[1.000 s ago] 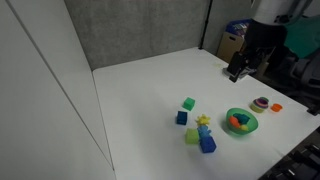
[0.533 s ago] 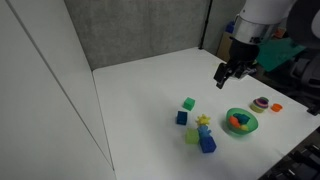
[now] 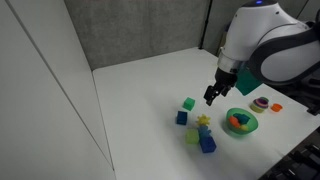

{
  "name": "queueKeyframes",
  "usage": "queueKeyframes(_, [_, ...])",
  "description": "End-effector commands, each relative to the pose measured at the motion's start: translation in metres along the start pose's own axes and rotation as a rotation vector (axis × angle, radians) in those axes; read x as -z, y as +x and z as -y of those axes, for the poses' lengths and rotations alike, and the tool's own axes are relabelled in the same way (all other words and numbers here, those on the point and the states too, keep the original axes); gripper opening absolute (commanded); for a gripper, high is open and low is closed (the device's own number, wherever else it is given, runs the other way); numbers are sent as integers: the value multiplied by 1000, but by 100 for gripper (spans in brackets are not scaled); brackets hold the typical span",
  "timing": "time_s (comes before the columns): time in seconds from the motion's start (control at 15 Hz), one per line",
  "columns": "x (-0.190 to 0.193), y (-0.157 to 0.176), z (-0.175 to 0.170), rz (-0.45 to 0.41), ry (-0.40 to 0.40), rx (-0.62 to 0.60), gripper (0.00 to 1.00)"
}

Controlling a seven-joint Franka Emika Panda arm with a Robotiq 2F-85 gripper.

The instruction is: Put the round yellow toy in the bowl

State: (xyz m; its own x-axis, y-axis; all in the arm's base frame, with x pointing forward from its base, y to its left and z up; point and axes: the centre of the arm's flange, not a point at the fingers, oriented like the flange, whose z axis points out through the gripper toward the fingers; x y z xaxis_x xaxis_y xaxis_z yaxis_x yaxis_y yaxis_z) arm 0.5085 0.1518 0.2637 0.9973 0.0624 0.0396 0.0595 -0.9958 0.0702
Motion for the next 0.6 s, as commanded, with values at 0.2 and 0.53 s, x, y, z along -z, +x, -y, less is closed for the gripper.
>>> queueKeyframes(0.2, [-86,14,10,49,11,35,100])
queueKeyframes(0.53, [-128,21,3,81,-49,14,100])
